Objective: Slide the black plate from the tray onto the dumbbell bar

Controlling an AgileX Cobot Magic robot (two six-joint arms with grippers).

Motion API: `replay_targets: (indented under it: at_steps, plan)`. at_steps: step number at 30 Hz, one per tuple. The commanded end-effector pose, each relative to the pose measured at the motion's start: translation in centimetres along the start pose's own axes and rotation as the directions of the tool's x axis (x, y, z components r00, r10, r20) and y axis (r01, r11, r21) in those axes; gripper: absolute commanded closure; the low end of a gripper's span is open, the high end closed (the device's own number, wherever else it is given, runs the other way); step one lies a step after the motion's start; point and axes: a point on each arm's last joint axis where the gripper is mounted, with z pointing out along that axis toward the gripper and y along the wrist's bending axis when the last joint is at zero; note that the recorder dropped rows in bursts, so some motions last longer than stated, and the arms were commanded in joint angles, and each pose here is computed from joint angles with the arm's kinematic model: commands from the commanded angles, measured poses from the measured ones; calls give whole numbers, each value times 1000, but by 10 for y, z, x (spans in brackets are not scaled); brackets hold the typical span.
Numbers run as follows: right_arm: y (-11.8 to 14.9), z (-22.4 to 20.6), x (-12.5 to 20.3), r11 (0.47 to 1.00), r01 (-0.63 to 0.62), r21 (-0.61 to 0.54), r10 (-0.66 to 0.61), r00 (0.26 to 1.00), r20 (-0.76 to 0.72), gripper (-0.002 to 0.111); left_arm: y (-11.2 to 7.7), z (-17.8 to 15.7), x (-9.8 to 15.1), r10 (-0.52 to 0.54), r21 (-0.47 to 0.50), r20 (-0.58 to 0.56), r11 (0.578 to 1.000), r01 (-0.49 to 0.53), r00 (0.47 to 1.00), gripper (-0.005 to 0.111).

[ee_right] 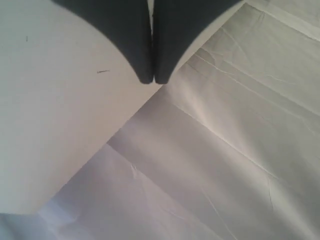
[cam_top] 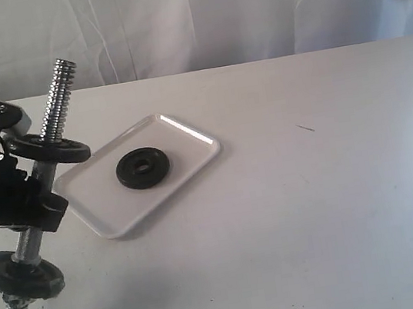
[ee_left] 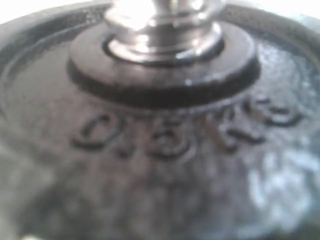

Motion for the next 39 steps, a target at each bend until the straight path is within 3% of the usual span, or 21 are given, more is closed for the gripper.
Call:
replay_targets:
  at_steps: [1, 5, 7, 9, 10, 12, 15, 17, 21, 24, 25, 27, 30, 39]
  plan:
    - [2, -1, -1, 1000, 9, -6, -9, 1000, -12, 108, 10, -27, -18, -73, -92, 201, 991, 93, 977, 107]
    - [20, -1, -15, 998, 37, -43, -38, 999, -25, 108, 13, -26, -16, -93, -102, 202, 988, 115, 975, 107]
    - [40, 1, -28, 984, 160, -76, -165, 985, -57, 108, 14, -27, -16, -105, -108, 213, 986, 130, 971, 107]
    - [79, 19, -57, 931, 342, -126, -357, 926, -125, 108, 15, -28, -18, -125, -116, 232, 981, 155, 965, 107]
    - [102, 40, -71, 876, 456, -160, -480, 855, -193, 108, 14, -29, -18, -126, -114, 234, 981, 156, 964, 107]
    - [126, 84, -84, 796, 565, -216, -604, 732, -314, 108, 13, -29, -17, -128, -102, 221, 983, 153, 967, 107]
    - [143, 168, -79, 735, 597, -322, -669, 558, -492, 108, 8, -28, -13, -133, -58, 171, 988, 145, 976, 107]
    - [145, 234, -44, 678, 583, -447, -724, 425, -543, 108, 5, -27, -9, -126, -25, 130, 991, 130, 983, 107]
    - [161, 292, 36, 597, 461, -656, -800, 276, -533, 104, 4, -22, 1, -90, -33, 91, 995, 93, 992, 107]
    - [176, 316, 83, 536, 430, -727, -844, 243, -479, 74, 4, -20, 5, -80, -42, 78, 996, 83, 994, 107]
    - [182, 323, 97, 522, 428, -738, -852, 243, -463, 56, 4, -20, 5, -73, -46, 74, 996, 77, 995, 107]
    - [188, 329, 113, 534, 407, -741, -845, 244, -475, 33, 5, -20, 5, -71, -52, 79, 996, 75, 994, 107]
    - [195, 333, 137, 524, 374, -765, -851, 221, -476, 14, 7, -20, 4, -60, -73, 92, 995, 67, 994, 107]
    - [210, 342, 193, 421, 369, -829, -906, 125, -405, 12, 14, -22, 2, -50, -131, 126, 989, 67, 991, 107]
